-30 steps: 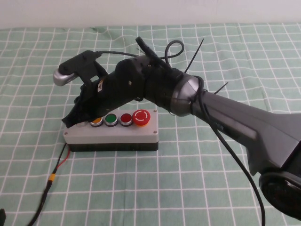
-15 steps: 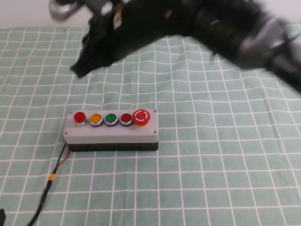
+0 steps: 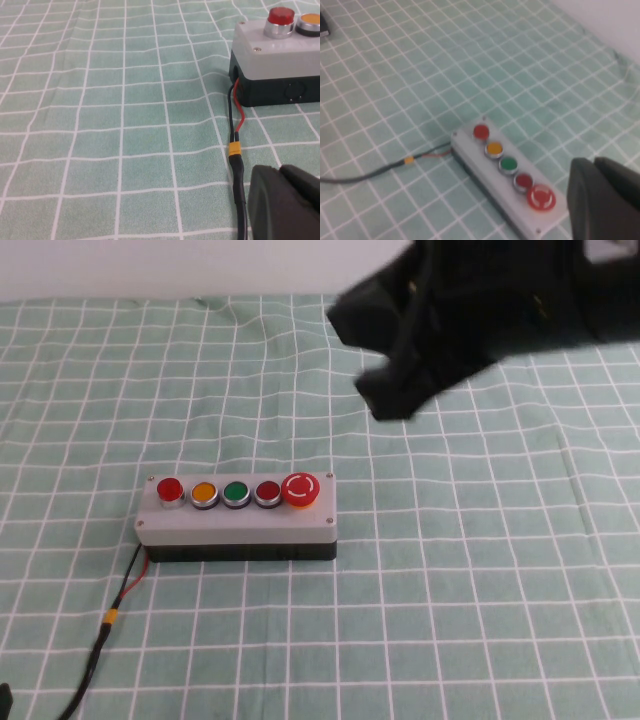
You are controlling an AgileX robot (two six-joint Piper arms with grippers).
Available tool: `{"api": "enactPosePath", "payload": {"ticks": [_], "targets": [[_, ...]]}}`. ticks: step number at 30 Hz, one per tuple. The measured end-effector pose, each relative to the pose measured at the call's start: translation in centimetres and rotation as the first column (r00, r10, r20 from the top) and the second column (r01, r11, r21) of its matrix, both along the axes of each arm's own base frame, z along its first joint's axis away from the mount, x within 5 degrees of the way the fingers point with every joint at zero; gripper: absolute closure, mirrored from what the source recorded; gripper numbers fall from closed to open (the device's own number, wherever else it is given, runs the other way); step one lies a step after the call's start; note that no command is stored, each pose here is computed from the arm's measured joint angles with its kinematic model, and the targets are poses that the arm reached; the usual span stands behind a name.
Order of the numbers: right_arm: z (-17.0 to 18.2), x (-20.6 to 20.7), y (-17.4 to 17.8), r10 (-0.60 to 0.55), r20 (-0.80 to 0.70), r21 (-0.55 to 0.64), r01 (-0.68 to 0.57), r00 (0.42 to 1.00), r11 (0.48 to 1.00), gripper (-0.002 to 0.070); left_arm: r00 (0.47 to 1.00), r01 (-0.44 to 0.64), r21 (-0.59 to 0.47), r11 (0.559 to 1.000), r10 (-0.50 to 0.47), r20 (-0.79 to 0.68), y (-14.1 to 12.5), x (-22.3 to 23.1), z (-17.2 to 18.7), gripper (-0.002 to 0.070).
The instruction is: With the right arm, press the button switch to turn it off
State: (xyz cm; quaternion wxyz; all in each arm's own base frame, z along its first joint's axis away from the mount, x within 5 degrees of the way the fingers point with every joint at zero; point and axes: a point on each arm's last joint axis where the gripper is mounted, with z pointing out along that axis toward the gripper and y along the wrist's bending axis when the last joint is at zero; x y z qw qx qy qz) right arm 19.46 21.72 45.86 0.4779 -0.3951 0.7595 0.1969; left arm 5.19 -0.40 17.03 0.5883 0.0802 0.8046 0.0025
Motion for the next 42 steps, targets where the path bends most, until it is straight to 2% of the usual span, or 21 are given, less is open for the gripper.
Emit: {"api": "enactPosePath", "payload": {"ticks": [7, 12, 25, 29, 31, 36, 40, 42], "targets": [[-3.6, -4.6, -4.9, -0.015, -0.035, 0.030, 0.016, 0.999, 0.999, 0.0692, 1.000, 0.000, 0.000, 1.000, 0.000, 0.000, 0.0, 0.0, 0.0, 0.0678], [-5.6, -7.8, -7.7, 0.006, -0.122, 0.039, -0.001, 0.993, 0.999, 0.0692, 1.000, 0.000, 0.000, 1.000, 0.000, 0.000, 0.0, 0.0, 0.0, 0.0678], [-8.3, -9.2, -8.5, 0.017, -0.310, -0.082, -0.044, 0.951, 0.996, 0.0692, 1.000, 0.000, 0.000, 1.000, 0.000, 0.000, 0.0, 0.0, 0.0, 0.0678], [-7.7, -9.1, -9.5, -0.027, -0.344, -0.013, 0.024, 0.938, 1.000, 0.0692, 1.000, 0.000, 0.000, 1.000, 0.000, 0.000, 0.0, 0.0, 0.0, 0.0678], [-7.1, -9.1, -10.7, -0.069, -0.314, 0.009, 0.076, 0.947, 0.997, 0.0692, 1.000, 0.000, 0.000, 1.000, 0.000, 0.000, 0.0, 0.0, 0.0, 0.0678], [-5.7, -10.6, -15.2, -0.252, -0.110, 0.108, 0.263, 0.962, 0.959, 0.0692, 1.000, 0.000, 0.000, 1.000, 0.000, -0.002, 0.0, 0.0, 0.0, 0.0678], [-6.5, -12.8, -18.2, -0.424, 0.050, 0.196, 0.408, 0.904, 0.892, 0.0692, 1.000, 0.000, 0.000, 1.000, 0.000, -0.002, 0.0, 0.0, 0.0, 0.0678], [-7.7, -14.1, -19.3, -0.501, 0.128, 0.225, 0.467, 0.856, 0.855, 0.0692, 1.000, 0.000, 0.000, 1.000, 0.000, -0.002, 0.0, 0.0, 0.0, 0.0678]]}}
